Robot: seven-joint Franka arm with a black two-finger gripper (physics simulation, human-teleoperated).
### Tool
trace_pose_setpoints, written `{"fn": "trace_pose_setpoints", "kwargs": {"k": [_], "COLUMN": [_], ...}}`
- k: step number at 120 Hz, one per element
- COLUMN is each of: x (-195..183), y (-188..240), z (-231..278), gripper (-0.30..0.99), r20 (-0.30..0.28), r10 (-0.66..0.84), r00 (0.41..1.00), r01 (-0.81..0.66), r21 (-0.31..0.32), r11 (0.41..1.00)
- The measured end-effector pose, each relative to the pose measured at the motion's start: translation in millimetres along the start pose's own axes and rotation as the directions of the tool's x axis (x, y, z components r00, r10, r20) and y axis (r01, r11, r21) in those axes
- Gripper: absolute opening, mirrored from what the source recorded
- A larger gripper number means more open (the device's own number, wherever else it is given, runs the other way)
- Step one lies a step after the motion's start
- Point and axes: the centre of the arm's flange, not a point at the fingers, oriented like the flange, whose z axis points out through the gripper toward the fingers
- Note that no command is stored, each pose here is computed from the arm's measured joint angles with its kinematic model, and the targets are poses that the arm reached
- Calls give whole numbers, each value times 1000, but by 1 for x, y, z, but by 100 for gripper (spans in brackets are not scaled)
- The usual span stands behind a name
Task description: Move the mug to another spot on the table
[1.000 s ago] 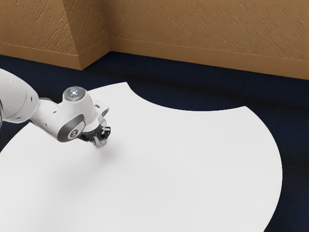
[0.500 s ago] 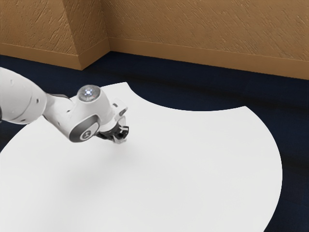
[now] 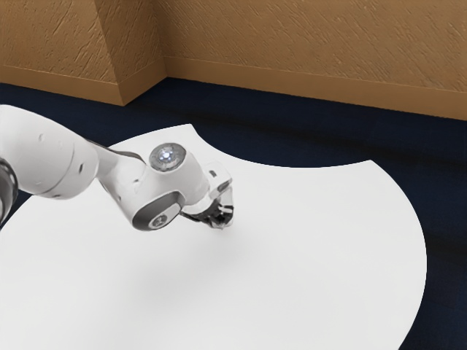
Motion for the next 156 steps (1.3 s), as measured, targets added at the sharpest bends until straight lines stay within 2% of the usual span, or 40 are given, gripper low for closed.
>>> {"fn": "trace_pose_setpoints", "kwargs": {"k": [36,66,92,119,156], "x": [-1,0,-10,-10,-7], "y": [7,-3,-7,-7,-7], "z": [24,27,32,31,27], "gripper": [0,2,22,49,62], "r20": [-20,-49,-36,-38,-45], "r10": [16,97,141,162,174], "r00": [1000,994,989,986,984], "r01": [-16,-98,-141,-162,-174], "r21": [-15,-4,4,3,2], "r11": [1000,995,990,987,985]}}
